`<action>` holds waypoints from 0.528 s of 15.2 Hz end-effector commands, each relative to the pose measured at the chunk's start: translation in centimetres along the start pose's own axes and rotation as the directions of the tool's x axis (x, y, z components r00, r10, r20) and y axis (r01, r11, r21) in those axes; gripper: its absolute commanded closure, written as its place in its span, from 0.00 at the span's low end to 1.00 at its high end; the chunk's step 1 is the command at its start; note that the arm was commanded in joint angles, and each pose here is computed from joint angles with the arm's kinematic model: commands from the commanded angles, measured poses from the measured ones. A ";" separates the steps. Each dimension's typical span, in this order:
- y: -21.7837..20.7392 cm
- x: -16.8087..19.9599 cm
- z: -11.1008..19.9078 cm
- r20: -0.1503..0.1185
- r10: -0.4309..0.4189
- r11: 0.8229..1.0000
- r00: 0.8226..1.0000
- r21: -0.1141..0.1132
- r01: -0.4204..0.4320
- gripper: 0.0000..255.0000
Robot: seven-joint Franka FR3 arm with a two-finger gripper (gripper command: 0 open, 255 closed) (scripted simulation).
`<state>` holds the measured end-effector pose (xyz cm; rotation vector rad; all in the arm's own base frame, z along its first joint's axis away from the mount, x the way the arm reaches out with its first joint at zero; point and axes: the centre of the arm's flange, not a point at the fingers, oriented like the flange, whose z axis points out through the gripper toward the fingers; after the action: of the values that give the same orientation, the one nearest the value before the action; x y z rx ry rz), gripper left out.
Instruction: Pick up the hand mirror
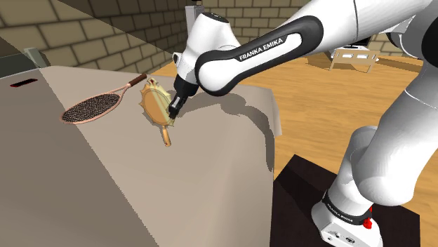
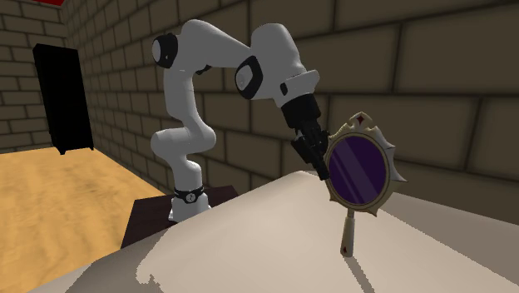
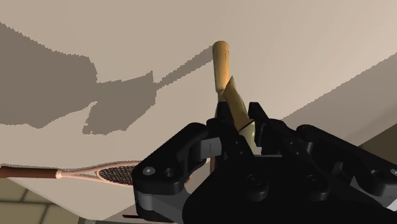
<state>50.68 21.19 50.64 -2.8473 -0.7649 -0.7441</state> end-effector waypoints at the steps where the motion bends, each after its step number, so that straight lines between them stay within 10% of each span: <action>1: 0.1 0.2 -0.4 0.001 0.000 1.000 1.000 0.000 0.000 1.00; 8: 0.2 2.0 -3.6 0.001 0.000 1.000 1.000 0.000 0.000 1.00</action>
<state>50.70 21.06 54.21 -2.8478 -0.7652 -0.7421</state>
